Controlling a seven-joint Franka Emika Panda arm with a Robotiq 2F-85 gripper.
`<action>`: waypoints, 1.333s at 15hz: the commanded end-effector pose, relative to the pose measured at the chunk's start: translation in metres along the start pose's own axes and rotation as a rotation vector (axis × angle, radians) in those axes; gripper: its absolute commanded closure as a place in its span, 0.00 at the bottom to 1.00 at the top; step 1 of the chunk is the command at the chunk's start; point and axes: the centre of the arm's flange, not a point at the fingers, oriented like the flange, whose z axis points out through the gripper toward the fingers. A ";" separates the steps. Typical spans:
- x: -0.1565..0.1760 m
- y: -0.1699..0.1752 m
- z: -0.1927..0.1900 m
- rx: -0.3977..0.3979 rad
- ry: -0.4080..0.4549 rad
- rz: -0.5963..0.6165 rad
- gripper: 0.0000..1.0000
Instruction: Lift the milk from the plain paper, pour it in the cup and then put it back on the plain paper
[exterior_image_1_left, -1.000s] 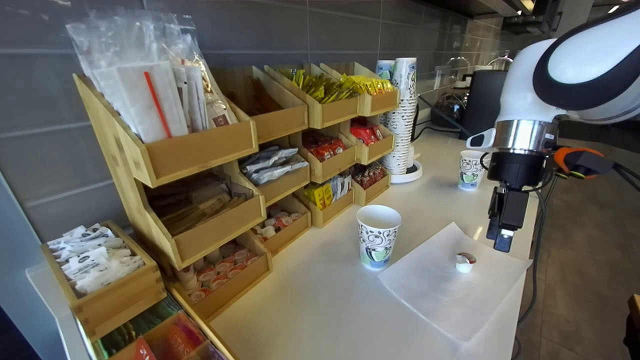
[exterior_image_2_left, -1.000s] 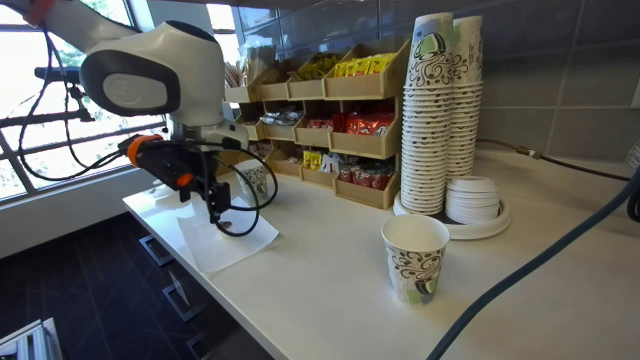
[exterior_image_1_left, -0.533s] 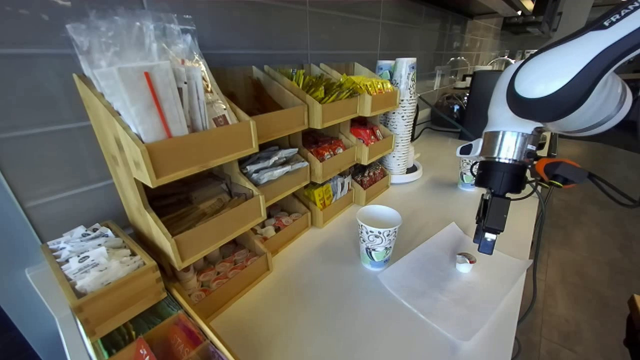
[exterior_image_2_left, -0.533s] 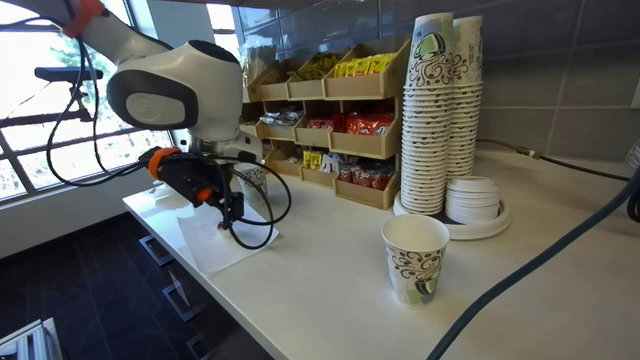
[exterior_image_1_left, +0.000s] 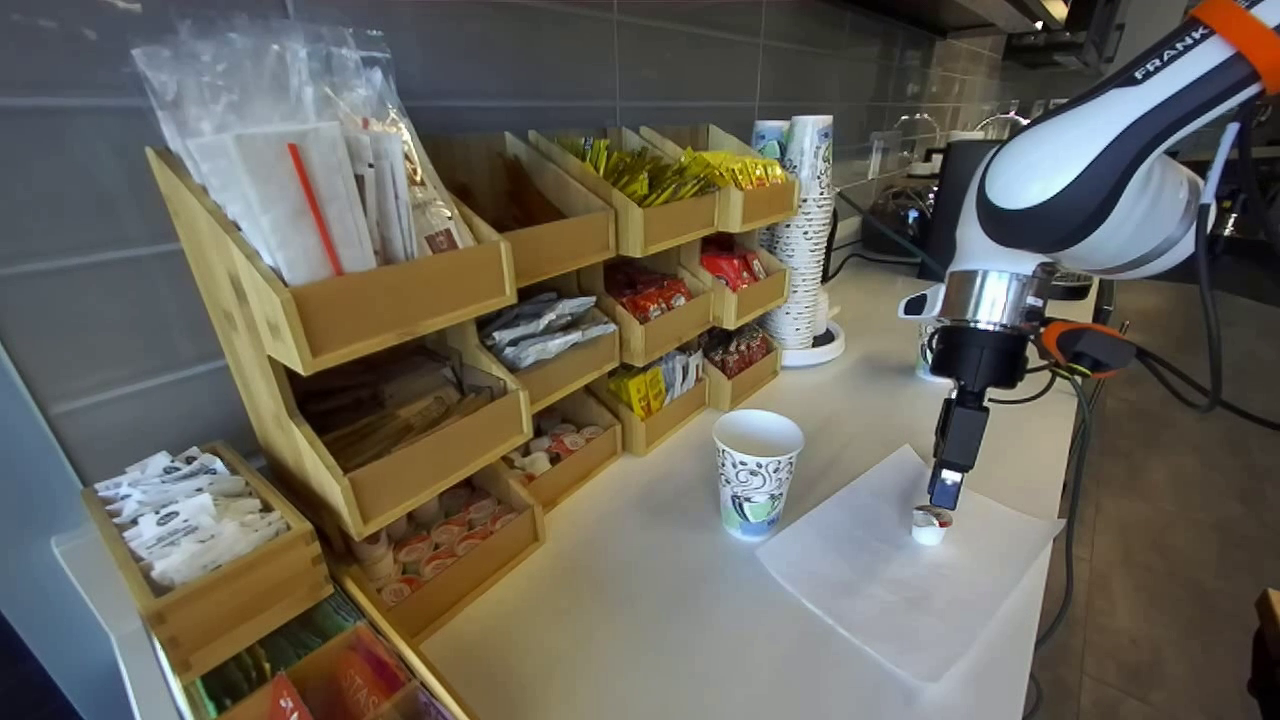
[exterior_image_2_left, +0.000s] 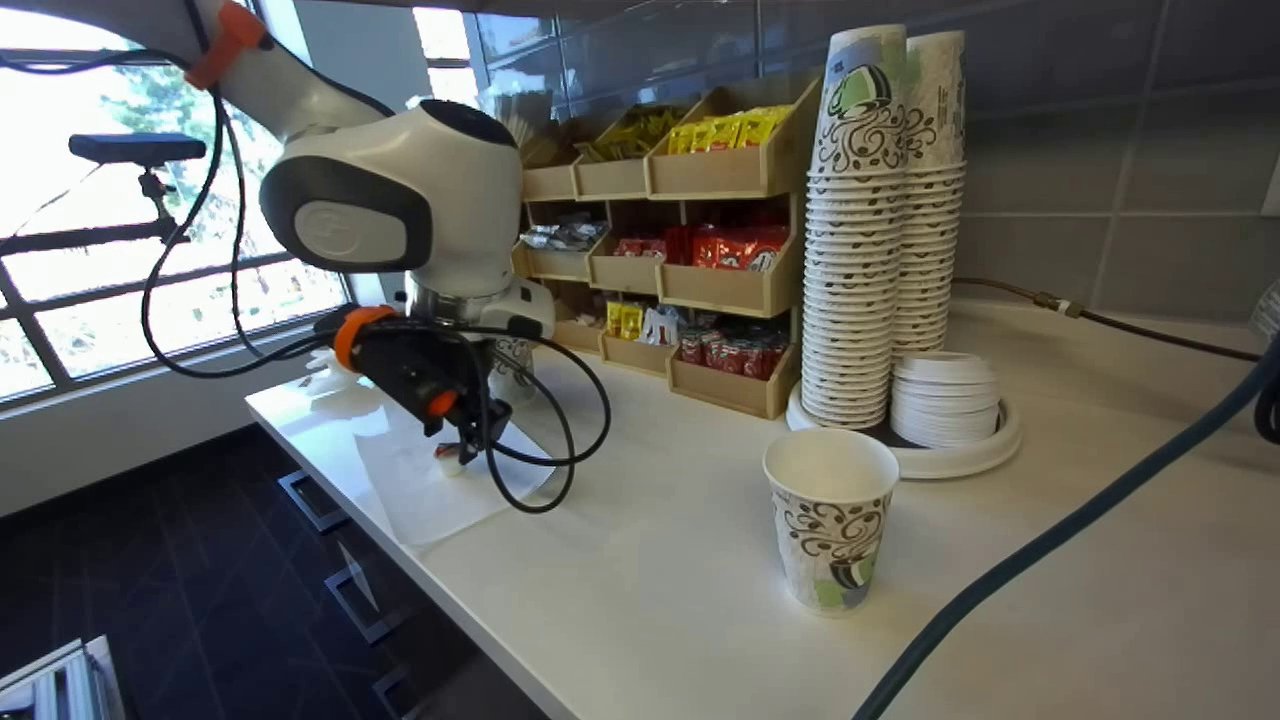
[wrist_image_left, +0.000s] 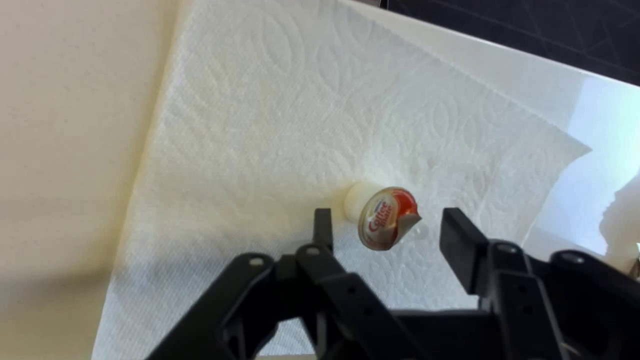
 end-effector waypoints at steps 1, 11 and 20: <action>0.011 0.010 0.008 0.026 0.002 0.001 0.54; 0.017 0.017 0.014 0.046 0.002 0.011 0.77; 0.018 0.017 0.012 0.053 0.007 0.011 1.00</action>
